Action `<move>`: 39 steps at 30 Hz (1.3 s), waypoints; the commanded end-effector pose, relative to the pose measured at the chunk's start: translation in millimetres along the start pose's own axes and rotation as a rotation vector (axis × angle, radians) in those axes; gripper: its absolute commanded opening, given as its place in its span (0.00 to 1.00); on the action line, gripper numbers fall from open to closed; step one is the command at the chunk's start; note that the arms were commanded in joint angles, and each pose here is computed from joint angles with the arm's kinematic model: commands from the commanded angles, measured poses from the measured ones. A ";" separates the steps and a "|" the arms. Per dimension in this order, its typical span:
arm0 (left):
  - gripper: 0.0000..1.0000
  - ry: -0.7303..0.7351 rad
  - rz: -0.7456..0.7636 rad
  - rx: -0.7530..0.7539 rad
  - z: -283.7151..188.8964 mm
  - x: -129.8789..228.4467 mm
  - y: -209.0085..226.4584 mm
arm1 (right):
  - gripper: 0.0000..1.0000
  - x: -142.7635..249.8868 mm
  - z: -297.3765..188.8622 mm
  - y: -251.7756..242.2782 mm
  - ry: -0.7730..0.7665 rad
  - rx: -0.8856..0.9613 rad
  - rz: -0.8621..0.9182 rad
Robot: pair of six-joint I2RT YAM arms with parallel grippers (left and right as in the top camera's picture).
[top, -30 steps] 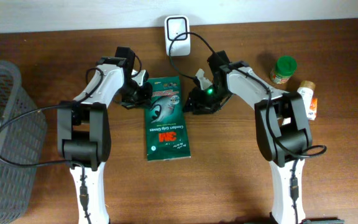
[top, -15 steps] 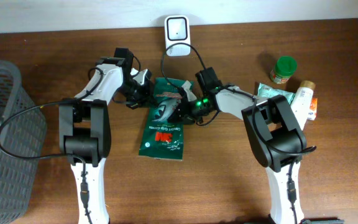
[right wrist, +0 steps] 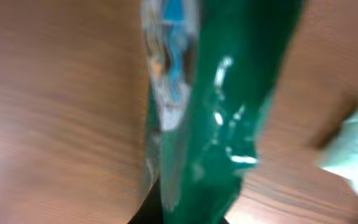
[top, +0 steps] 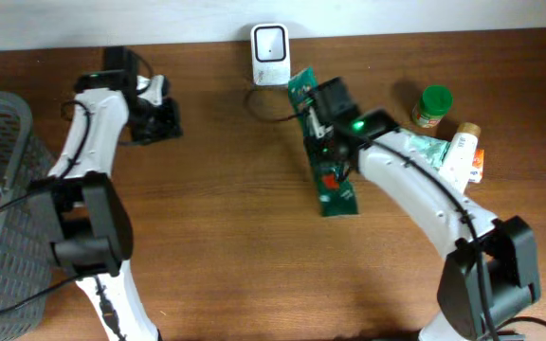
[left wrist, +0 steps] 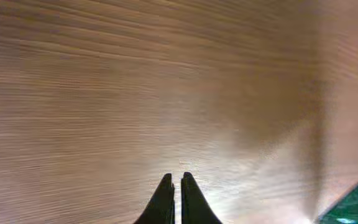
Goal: Scan the item barcode
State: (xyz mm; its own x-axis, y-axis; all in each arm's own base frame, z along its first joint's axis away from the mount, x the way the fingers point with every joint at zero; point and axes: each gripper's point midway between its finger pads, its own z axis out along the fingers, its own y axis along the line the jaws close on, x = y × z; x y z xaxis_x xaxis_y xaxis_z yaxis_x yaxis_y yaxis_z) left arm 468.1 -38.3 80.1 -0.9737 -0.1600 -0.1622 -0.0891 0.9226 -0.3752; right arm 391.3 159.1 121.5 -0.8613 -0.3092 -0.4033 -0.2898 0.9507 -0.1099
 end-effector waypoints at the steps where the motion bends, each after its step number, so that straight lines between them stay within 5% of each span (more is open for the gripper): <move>1: 0.21 -0.045 -0.036 -0.062 -14.2 -10.0 34.2 | 0.04 -17.8 -36.4 -36.6 -0.109 0.534 -0.156; 4: 0.46 -0.053 -0.044 -0.090 -16.2 -11.6 42.9 | 0.04 -16.1 -28.8 -1.7 -0.111 0.502 -0.265; 10: 0.51 -0.053 -0.044 -0.089 -16.1 -11.7 42.7 | 0.04 12.2 41.3 38.9 0.033 0.474 -0.469; 11: 0.51 -0.053 -0.044 -0.089 -16.1 -11.8 42.7 | 0.09 16.4 42.0 59.6 0.025 0.417 -0.495; 13: 0.53 -0.057 -0.043 -0.089 -16.2 -12.6 42.7 | 0.53 32.0 43.0 103.5 0.031 0.270 -0.549; 14: 0.56 -0.057 -0.043 -0.090 -16.2 -12.6 42.7 | 0.65 37.2 41.8 117.8 0.039 0.206 -0.559; 17: 0.56 -0.056 -0.040 -0.088 -15.7 -12.4 41.3 | 0.69 25.8 26.1 127.5 0.091 -0.012 -0.478; 20: 0.55 -0.039 0.000 -0.079 -6.9 -8.2 22.4 | 0.70 -4.8 9.3 85.0 0.138 -0.222 -0.265; 23: 0.49 -0.019 0.060 -0.061 8.3 -0.6 -17.3 | 0.70 -5.4 17.3 26.4 0.187 -0.336 -0.056; 30: 0.02 0.084 0.029 -0.038 62.4 41.5 -103.0 | 0.66 21.8 37.8 -49.5 0.248 -0.386 0.189; 35: 0.00 0.171 0.037 -0.056 129.3 72.5 -124.4 | 0.62 27.5 39.5 -48.0 0.264 -0.404 0.208; 39: 0.00 0.117 0.041 -0.095 144.5 59.5 -113.7 | 0.62 45.5 49.7 -38.5 0.301 -0.441 0.220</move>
State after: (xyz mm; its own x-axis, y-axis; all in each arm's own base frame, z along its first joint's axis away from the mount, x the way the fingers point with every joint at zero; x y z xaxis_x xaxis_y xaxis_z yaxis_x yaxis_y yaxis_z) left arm 441.4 -217.4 5.9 -0.9976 -0.0481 -0.0504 -0.0277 0.9377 -0.3464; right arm 395.9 107.1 69.4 -0.9788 -0.1681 -0.1172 -0.1982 0.9225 0.3314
